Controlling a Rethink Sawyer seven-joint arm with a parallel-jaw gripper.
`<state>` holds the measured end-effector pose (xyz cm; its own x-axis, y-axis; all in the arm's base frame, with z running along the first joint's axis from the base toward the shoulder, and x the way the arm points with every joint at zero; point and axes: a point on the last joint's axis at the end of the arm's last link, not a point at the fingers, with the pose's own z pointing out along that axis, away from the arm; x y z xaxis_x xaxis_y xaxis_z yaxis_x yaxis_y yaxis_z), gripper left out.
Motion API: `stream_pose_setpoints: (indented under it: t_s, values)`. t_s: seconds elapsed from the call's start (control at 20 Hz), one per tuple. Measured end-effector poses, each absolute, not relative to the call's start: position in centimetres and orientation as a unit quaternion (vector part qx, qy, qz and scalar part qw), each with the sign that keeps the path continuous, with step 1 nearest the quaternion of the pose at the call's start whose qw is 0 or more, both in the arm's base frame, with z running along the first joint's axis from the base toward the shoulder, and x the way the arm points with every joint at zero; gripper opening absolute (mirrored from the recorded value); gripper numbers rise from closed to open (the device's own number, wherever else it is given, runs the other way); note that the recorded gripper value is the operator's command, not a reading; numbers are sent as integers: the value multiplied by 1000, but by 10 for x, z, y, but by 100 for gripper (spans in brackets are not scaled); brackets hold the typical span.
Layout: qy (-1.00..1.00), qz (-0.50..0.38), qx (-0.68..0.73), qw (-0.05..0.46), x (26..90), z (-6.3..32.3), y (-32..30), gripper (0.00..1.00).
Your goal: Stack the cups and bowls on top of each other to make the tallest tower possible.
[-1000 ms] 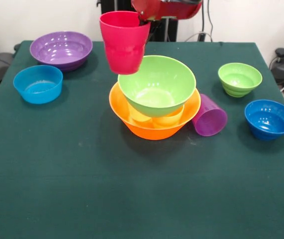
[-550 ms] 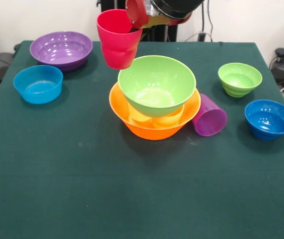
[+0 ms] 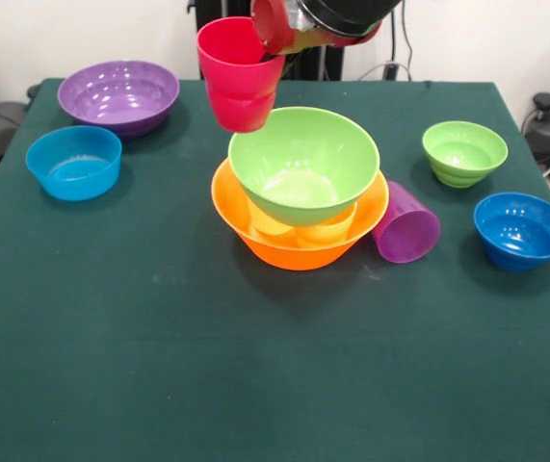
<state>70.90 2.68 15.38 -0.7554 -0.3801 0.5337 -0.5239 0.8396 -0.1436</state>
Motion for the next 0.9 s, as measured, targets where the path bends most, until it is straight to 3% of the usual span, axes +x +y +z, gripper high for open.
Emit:
stream_pose_setpoints:
  t_s: [0.9]
  values:
    - [-928, 120, 250, 250, 715, 142, 61, 0]
